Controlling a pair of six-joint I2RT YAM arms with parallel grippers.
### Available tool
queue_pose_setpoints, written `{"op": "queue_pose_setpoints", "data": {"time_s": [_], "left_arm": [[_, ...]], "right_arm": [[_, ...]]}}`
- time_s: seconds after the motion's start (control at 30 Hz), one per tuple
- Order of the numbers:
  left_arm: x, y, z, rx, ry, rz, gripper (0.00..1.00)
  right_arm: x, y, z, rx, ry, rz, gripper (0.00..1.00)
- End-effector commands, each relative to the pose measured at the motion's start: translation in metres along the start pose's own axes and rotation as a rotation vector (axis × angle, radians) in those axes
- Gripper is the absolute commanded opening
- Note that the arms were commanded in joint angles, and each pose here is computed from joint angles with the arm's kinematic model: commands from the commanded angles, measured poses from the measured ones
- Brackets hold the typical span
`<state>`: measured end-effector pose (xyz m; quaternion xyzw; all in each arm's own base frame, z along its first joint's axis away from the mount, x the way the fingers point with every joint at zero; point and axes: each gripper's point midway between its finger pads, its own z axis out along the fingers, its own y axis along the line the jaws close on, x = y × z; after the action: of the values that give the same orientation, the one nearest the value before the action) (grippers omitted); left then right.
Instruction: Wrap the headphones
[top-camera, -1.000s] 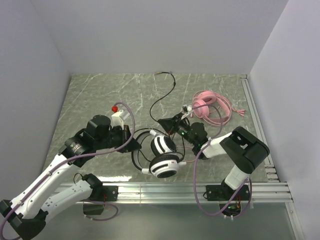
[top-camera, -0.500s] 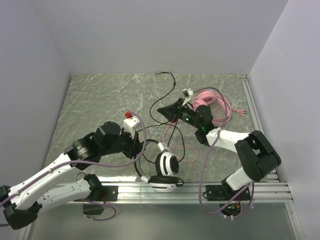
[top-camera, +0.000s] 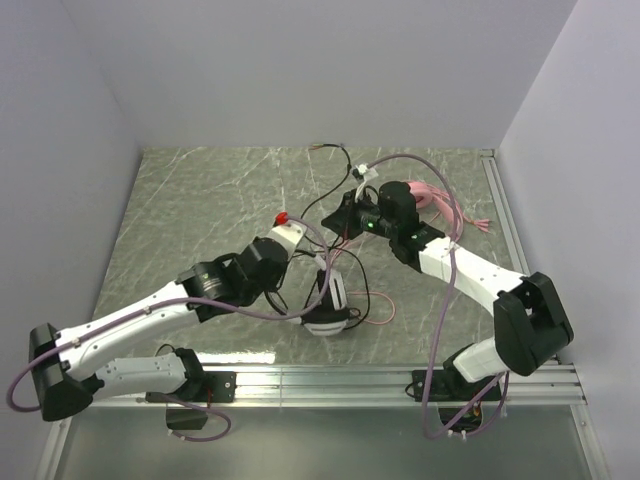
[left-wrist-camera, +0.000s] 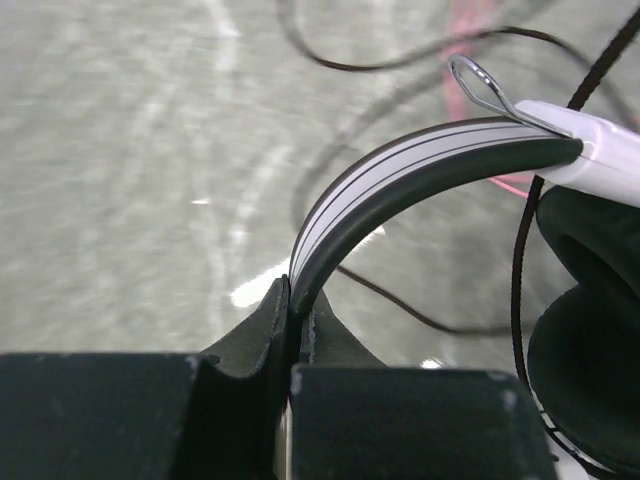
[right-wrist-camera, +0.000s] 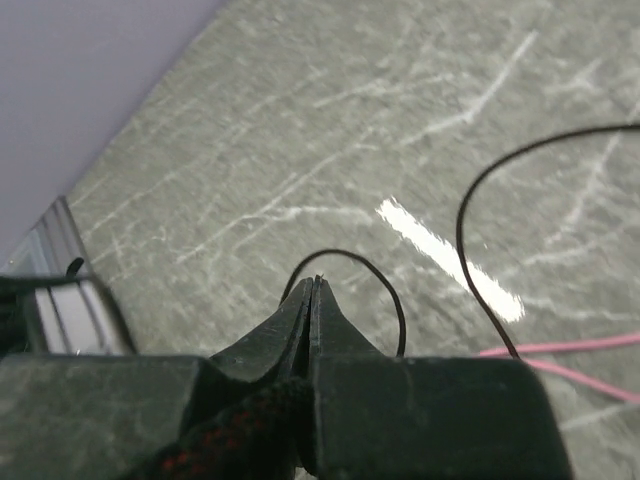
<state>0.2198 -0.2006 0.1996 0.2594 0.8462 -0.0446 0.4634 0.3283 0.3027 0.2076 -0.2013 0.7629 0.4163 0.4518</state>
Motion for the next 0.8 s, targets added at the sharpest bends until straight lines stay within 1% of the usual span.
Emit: {"op": "queue_pose_setpoints", "data": {"time_s": [0.0,0.03,0.13,0.2,0.33,0.43,0.47,0.57,0.6,0.77], "left_arm": [[-0.051,0.035,-0.007,-0.225,-0.141,-0.041,0.0],[-0.054,0.044,-0.008,-0.284,-0.151,-0.044,0.0],[-0.058,0.058,-0.009,-0.383,-0.142,-0.02,0.0],[-0.061,0.061,-0.008,-0.425,-0.123,-0.007,0.0],[-0.067,0.07,-0.011,-0.488,-0.102,0.043,0.0],[-0.067,0.076,-0.009,-0.551,-0.084,0.097,0.0],[-0.064,0.078,-0.006,-0.583,-0.063,0.123,0.0],[-0.066,0.093,-0.009,-0.728,-0.046,0.151,0.0],[-0.067,0.099,-0.01,-0.764,-0.044,0.126,0.0],[-0.089,0.119,-0.003,-0.778,-0.065,0.001,0.0]], "right_arm": [[-0.016,-0.003,-0.015,0.081,0.015,-0.011,0.03],[-0.013,-0.004,-0.017,0.09,0.034,-0.007,0.03],[-0.013,-0.003,-0.02,0.1,0.055,-0.011,0.02],[-0.013,-0.003,-0.022,0.112,0.067,-0.018,0.02],[-0.004,-0.021,-0.026,0.216,0.13,-0.011,0.0],[-0.007,-0.014,-0.027,0.186,0.116,-0.015,0.0],[-0.013,-0.003,-0.03,0.148,0.102,-0.02,0.0],[-0.02,0.011,-0.039,0.113,0.091,-0.03,0.0],[-0.021,0.014,-0.042,0.11,0.093,-0.037,0.0],[-0.022,0.041,-0.059,0.034,0.113,-0.073,0.0]]}}
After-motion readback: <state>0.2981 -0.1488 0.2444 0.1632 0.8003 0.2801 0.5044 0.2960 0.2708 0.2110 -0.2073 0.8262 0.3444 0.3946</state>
